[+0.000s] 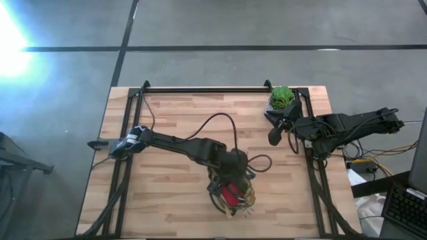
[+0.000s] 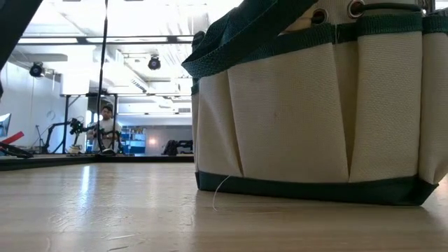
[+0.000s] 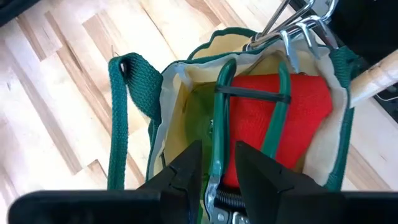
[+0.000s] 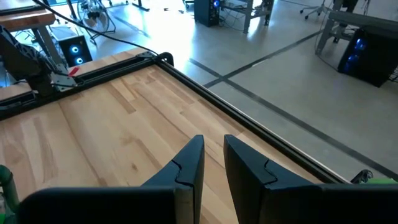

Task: Pick & Place Garden tools in Gardening bag
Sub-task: Return to Home Position

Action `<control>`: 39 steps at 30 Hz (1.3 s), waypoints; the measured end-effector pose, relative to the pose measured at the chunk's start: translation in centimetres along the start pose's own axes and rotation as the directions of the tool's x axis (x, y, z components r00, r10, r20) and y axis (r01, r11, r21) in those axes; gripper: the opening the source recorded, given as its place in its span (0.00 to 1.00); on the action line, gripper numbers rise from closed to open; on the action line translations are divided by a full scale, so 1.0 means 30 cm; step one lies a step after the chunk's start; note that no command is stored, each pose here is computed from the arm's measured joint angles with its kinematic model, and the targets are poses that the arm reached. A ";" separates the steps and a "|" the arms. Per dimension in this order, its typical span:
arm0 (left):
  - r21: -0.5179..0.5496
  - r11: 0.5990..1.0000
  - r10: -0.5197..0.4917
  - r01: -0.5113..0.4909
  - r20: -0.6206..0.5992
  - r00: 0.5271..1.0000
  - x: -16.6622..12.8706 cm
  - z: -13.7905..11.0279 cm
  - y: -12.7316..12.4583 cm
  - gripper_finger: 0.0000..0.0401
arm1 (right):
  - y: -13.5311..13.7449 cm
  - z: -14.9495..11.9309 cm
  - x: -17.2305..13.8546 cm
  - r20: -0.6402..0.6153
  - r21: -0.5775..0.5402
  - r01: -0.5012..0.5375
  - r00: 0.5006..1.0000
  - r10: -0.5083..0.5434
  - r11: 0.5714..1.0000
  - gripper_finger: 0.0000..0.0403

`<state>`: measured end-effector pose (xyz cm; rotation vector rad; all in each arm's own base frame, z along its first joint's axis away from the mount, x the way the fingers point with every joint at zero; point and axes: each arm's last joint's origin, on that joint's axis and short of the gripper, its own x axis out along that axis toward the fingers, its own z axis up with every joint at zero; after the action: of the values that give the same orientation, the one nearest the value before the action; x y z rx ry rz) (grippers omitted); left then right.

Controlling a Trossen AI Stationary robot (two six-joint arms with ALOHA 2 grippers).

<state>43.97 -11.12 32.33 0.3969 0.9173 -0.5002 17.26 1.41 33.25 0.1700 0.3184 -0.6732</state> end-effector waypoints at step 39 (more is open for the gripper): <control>-0.269 0.894 0.439 -0.359 0.355 0.826 -0.604 -0.319 -0.075 0.01 | -0.149 -0.174 -0.155 0.037 0.018 -0.283 0.959 0.283 0.959 0.14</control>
<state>27.27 -3.59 41.80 0.2828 0.4471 -0.0913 9.78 2.01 29.72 0.2210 0.2470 -0.3955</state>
